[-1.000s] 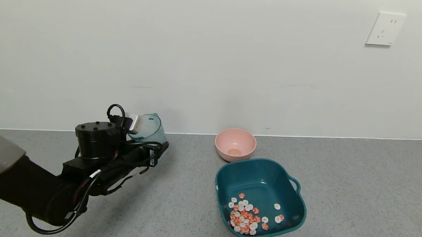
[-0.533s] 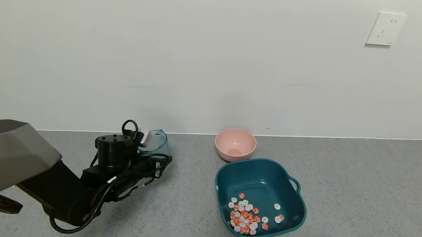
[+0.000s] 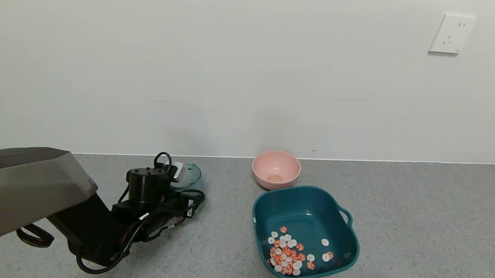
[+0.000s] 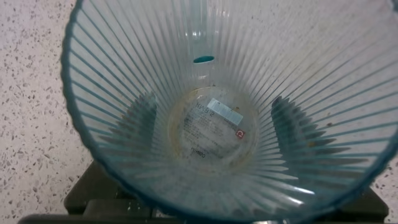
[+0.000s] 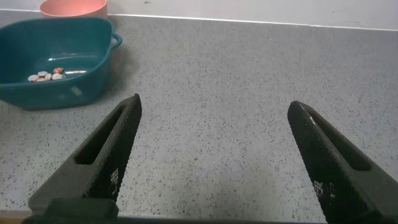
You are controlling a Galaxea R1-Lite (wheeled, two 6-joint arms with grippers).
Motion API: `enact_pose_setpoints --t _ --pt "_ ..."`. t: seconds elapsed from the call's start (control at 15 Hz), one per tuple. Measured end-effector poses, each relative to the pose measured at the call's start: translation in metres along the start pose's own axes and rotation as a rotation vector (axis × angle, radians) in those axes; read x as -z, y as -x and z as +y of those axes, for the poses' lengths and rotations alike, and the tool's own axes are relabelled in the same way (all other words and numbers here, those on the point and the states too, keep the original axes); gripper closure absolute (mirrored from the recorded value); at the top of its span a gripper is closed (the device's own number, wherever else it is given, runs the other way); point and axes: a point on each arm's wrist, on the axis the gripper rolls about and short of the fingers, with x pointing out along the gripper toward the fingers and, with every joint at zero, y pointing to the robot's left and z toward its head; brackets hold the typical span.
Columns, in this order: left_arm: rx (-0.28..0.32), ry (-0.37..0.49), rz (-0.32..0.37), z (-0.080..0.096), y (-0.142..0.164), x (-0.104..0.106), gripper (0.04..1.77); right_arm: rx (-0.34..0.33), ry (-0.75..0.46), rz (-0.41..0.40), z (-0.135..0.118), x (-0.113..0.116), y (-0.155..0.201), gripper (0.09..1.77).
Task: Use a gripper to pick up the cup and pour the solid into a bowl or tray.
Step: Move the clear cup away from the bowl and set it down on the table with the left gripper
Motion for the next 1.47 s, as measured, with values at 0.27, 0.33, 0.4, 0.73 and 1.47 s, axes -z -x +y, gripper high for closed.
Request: enact_pose_setpoints --t 0.27,0.33,0.4,0.73,1.47 --pt "0.003 -0.001 0.013 -0.0004 -0.0018 0.0029 0.55 0.0 0.0 0.0 0.0 0.0 0.0 0.15" --pt "0.003 -0.002 0.015 -0.0005 -0.002 0.0033 0.55 0.0 0.0 0.0 0.0 0.0 0.0 0.15" --pt "0.004 -0.002 0.014 -0.0005 -0.0021 0.0033 0.55 0.0 0.0 0.0 0.0 0.0 0.0 0.15" --pt "0.011 -0.002 0.018 -0.0006 -0.0015 0.0044 0.55 -0.001 0.0 0.0 0.0 0.0 0.0 0.15" --pt "0.007 0.012 0.005 0.0002 0.0008 0.0014 0.21 0.0 0.0 0.0 0.0 0.0 0.0 0.15"
